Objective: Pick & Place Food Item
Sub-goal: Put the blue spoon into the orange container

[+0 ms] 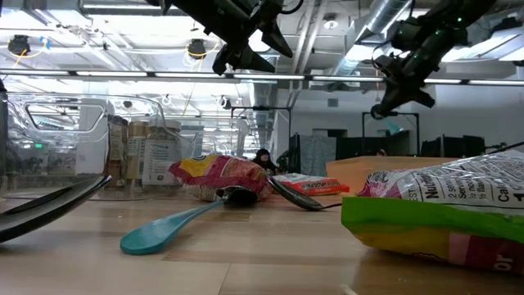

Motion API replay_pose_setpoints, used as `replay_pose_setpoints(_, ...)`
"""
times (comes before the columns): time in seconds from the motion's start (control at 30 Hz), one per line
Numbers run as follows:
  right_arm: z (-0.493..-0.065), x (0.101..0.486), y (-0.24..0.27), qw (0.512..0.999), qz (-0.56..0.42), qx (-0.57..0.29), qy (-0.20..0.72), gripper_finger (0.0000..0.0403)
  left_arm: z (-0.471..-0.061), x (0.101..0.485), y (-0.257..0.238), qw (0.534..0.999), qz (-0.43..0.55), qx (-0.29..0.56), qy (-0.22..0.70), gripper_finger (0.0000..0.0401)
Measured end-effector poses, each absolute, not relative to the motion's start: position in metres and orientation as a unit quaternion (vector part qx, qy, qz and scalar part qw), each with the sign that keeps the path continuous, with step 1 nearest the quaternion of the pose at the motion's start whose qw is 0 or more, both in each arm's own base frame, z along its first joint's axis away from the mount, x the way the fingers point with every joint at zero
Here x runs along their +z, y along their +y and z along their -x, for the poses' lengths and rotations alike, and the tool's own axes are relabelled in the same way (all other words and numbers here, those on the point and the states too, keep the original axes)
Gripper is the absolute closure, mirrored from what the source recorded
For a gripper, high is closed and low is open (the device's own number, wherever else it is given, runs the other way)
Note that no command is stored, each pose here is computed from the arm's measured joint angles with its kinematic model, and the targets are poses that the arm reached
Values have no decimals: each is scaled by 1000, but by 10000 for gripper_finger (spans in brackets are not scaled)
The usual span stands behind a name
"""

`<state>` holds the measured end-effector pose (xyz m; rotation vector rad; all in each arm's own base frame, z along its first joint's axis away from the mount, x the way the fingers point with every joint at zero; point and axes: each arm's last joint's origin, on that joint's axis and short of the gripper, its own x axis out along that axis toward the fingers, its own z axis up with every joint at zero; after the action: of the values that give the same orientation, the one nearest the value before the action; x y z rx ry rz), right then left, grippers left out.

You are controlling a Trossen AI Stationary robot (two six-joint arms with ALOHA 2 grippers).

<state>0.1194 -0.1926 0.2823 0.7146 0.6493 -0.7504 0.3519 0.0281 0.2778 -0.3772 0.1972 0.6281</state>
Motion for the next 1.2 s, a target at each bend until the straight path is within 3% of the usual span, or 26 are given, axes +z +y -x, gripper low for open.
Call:
replay_pose_setpoints(0.3,-118,236,-192,796,-390,-376,270,403,-352,278,28,929,184,307,96,185)
replay_pose_setpoints(1.2,-107,177,-183,753,-422,-443,242,403,-352,277,28,929,182,309,97,187)
